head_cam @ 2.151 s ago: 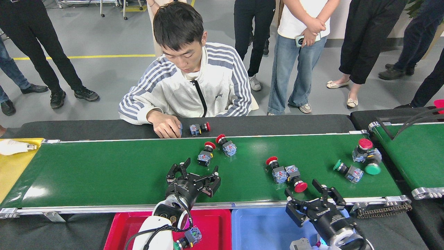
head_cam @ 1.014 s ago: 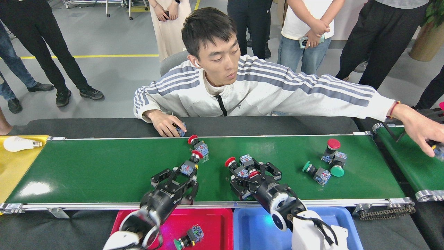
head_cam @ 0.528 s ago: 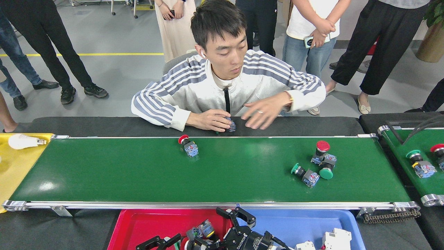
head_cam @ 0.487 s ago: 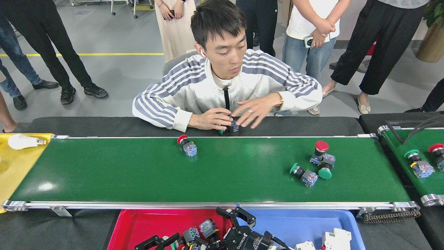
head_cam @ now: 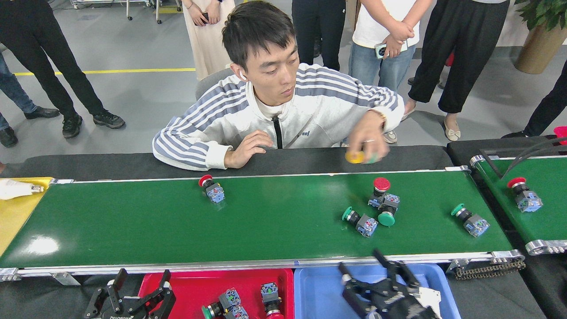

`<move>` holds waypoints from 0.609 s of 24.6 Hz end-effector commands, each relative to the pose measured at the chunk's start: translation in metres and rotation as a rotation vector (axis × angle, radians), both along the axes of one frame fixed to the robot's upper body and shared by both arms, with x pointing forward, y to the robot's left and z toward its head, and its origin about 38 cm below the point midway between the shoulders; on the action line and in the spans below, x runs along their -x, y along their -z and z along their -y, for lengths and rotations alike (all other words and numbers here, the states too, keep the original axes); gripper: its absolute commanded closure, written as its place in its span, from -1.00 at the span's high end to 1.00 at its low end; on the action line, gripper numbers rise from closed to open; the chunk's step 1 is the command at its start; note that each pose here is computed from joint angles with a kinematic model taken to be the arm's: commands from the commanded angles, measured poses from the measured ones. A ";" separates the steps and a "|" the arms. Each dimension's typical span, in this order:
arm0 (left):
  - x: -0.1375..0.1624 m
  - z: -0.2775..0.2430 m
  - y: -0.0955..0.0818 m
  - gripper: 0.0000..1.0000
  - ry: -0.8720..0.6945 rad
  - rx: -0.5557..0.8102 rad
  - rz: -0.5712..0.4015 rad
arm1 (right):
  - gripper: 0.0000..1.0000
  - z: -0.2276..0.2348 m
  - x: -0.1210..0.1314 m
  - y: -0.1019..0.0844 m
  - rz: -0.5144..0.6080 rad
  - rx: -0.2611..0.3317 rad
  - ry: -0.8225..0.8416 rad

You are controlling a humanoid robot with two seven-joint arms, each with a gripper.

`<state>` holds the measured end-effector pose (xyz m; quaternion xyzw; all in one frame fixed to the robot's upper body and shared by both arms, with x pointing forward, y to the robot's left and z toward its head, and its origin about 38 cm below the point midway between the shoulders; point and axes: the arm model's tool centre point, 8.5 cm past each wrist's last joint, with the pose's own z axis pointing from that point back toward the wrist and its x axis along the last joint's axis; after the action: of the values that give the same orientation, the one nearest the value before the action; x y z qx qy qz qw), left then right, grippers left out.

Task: Pick switch part from conveyor to tray
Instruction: 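Grasp the next switches with both grippers and drop them into trays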

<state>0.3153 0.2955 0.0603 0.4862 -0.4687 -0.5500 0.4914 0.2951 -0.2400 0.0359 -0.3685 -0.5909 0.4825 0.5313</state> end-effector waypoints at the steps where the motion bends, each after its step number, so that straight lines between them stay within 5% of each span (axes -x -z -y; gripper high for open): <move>1: -0.026 0.000 -0.015 1.00 -0.007 0.001 0.040 | 0.98 0.023 0.005 -0.002 0.028 0.022 0.130; 5: -0.093 0.024 -0.017 1.00 0.057 -0.024 0.008 | 0.98 0.043 0.000 -0.003 0.017 0.093 0.171; 8: -0.129 0.029 -0.012 1.00 0.055 -0.043 -0.040 | 0.98 0.019 -0.026 -0.017 0.065 0.118 0.100; 15: -0.162 0.014 -0.006 1.00 0.000 -0.042 -0.098 | 0.98 -0.071 -0.093 -0.029 0.034 0.169 -0.169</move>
<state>0.4691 0.2770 0.0555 0.4555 -0.4328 -0.5902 0.5068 0.3826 -0.1767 0.0623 -0.3760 -0.5890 0.5562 0.4498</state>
